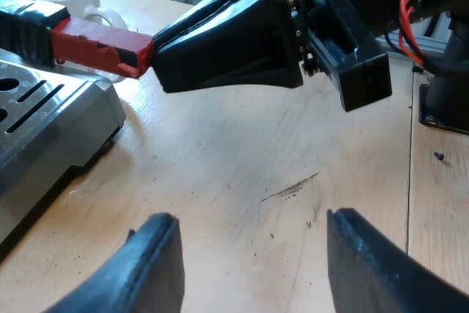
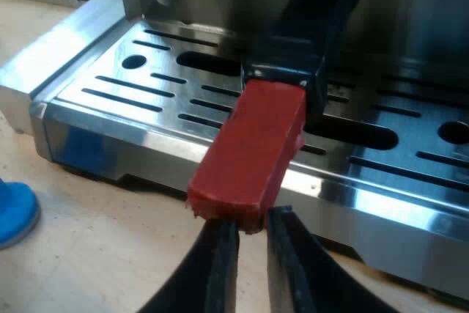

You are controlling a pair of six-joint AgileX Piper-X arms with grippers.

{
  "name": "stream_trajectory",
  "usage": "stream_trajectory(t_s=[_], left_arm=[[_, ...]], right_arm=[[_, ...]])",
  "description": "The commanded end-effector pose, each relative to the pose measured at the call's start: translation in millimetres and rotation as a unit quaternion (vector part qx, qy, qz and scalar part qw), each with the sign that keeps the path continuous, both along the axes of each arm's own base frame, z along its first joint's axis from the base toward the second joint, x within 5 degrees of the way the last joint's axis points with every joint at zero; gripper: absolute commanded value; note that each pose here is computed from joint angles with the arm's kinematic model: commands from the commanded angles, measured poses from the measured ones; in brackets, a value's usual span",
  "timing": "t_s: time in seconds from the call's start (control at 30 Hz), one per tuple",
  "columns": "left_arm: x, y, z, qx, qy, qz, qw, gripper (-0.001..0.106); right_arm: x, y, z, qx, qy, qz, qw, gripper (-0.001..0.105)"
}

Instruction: Grind coffee beans and then tamp

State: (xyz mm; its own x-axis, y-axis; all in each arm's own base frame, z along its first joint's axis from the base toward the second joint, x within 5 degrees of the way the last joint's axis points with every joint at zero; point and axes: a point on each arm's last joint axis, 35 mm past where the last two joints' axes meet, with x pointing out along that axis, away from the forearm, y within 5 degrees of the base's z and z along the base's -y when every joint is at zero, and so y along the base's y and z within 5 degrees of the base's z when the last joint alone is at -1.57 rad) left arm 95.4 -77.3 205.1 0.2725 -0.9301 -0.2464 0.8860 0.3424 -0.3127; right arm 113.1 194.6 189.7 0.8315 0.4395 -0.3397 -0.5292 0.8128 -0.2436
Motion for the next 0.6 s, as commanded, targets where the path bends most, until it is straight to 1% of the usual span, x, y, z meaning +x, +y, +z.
stream_trajectory(t_s=[0.03, 0.1, 0.2, 0.37, 0.6], left_arm=[[-0.4, -0.8, 1.8, -0.007, -0.008, -0.009, 0.9999, 0.048], [-0.8, -0.9, 2.0, -0.009, -0.007, -0.016, 0.9998, 0.048], [-0.9, -1.0, 2.0, -0.009, -0.007, -0.016, 0.9998, 0.048], [-0.9, -1.0, 2.0, -0.009, -0.007, -0.016, 0.9998, 0.048], [-0.9, -1.0, 2.0, -0.009, -0.007, -0.016, 0.9998, 0.048]], right_arm=[[6.6, 1.3, 5.4, 0.022, -0.031, -0.051, 0.9979, 0.013], [8.3, 1.1, 5.1, 0.022, -0.044, -0.08, 0.9956, 0.013], [9.2, 0.4, 5.6, 0.02, -0.052, -0.1, 0.9934, 0.013], [9.5, -0.4, 5.9, 0.018, -0.056, -0.113, 0.9919, 0.013], [9.5, -0.4, 5.9, 0.018, -0.056, -0.113, 0.9919, 0.013]])
